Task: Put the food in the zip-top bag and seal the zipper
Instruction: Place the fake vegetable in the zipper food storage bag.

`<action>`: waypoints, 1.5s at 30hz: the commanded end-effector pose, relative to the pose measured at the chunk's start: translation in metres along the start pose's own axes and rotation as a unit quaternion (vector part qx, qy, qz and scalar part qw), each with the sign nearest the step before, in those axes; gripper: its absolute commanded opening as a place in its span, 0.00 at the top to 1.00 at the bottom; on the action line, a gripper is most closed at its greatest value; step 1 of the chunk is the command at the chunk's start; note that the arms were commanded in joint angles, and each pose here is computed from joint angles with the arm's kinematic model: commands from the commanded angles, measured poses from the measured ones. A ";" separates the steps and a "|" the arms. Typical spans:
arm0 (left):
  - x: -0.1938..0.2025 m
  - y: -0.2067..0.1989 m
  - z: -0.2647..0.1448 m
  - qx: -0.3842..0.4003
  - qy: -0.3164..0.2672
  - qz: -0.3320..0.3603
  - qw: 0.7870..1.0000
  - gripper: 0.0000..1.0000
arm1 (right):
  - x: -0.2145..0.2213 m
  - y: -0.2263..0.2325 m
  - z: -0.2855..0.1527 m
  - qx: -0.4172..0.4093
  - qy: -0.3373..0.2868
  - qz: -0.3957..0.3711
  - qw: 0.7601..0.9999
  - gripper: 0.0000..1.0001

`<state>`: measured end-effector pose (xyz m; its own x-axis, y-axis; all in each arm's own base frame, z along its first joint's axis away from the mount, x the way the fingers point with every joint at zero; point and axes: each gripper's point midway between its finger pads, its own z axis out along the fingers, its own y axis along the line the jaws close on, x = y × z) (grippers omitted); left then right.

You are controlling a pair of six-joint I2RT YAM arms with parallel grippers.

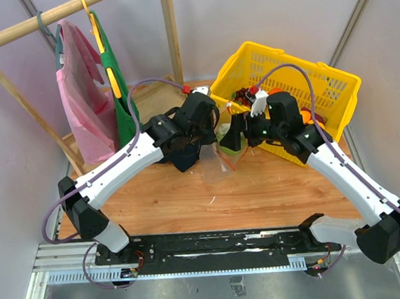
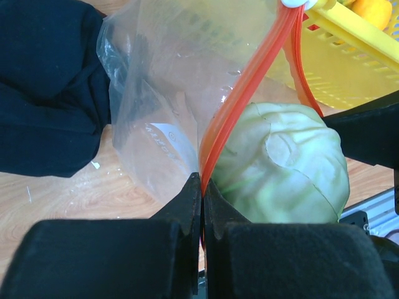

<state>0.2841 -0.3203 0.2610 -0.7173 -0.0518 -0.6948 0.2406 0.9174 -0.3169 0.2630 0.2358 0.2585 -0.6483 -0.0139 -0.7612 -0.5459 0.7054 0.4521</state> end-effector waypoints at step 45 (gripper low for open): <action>-0.004 -0.010 -0.015 0.059 -0.012 -0.031 0.998 1.00 | -0.019 0.036 -0.017 -0.032 -0.040 -0.070 0.996 0.01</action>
<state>0.2734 -0.3156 0.2610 -0.7368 -0.0819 -0.6712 0.2500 0.8893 -0.3829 0.2520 0.2447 0.2619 -0.5940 -0.0814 -0.8004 -0.6096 0.6947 0.3818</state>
